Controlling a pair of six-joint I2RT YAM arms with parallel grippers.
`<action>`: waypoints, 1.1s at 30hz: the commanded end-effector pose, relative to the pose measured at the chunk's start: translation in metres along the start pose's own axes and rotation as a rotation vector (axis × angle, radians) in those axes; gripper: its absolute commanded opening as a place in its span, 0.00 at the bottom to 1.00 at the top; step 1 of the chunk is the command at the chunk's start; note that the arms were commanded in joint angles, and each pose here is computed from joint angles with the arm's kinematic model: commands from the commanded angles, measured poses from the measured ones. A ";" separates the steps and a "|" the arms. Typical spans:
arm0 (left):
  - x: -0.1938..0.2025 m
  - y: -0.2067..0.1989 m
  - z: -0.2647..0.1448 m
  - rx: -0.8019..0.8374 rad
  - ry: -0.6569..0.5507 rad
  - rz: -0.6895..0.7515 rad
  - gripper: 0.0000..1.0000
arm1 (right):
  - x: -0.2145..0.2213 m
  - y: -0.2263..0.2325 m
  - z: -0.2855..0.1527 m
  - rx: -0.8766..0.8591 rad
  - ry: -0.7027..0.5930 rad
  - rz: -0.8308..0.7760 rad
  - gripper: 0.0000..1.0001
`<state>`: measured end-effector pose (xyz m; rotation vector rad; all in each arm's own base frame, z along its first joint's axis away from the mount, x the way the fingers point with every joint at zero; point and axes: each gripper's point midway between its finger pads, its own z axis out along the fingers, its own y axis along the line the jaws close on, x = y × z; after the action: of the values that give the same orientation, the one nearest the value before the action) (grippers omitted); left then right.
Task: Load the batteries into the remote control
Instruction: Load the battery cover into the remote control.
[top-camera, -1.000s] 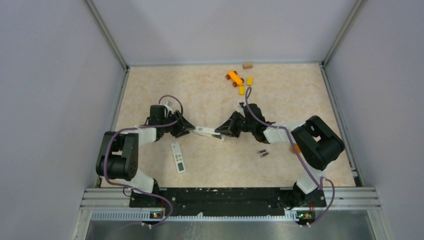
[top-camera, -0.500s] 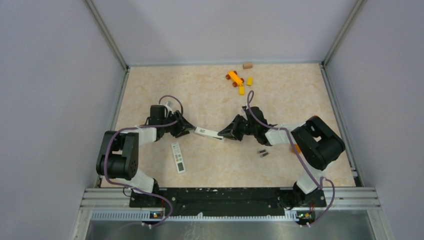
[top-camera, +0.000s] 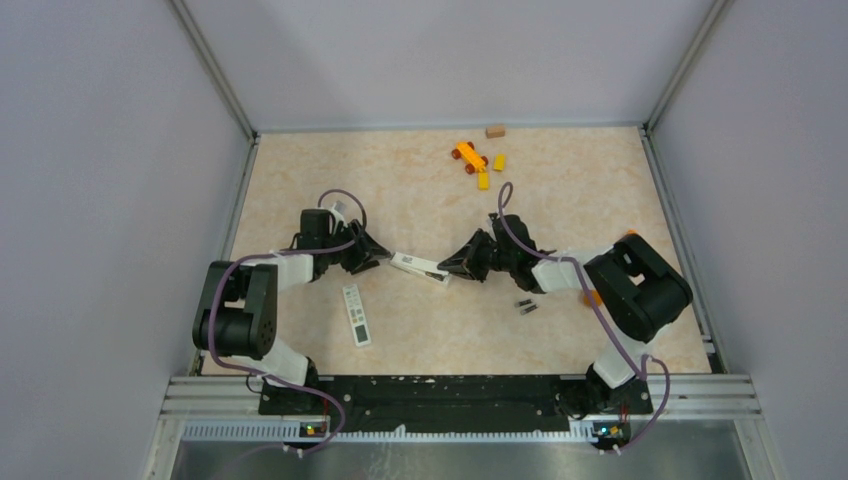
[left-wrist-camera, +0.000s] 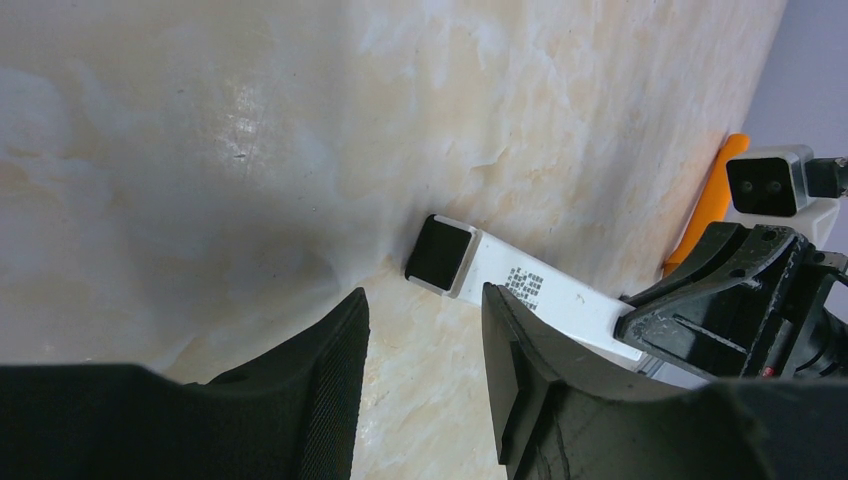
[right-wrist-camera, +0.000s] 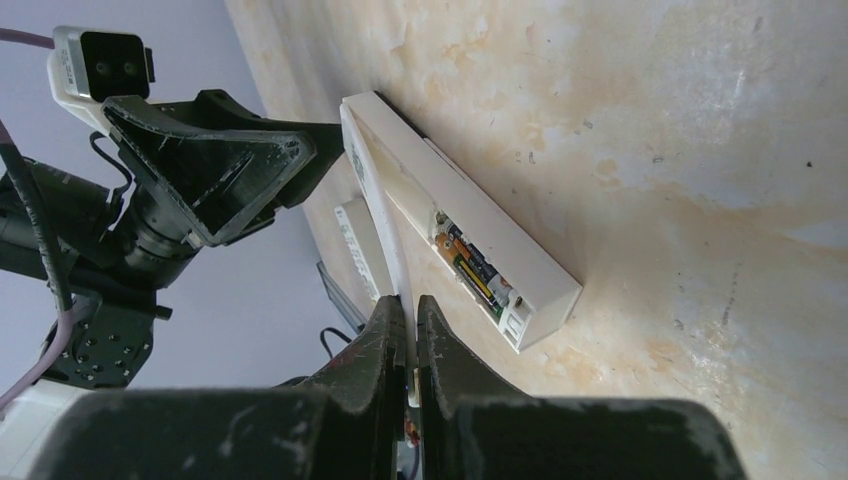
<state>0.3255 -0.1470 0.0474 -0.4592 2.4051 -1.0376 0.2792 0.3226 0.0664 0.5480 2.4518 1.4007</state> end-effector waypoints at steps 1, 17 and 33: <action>-0.016 -0.013 0.003 0.045 -0.030 0.043 0.49 | -0.014 -0.001 -0.005 0.028 -0.070 0.007 0.00; -0.018 -0.024 0.012 0.081 -0.046 0.087 0.53 | 0.010 -0.023 -0.006 0.220 -0.071 0.004 0.00; -0.011 -0.027 0.021 0.077 -0.008 0.211 0.55 | 0.013 -0.042 -0.014 0.329 -0.121 0.048 0.00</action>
<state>0.3356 -0.1671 0.0478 -0.3178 2.3791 -1.0548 0.2650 0.3188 0.0580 0.6648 2.5308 1.1498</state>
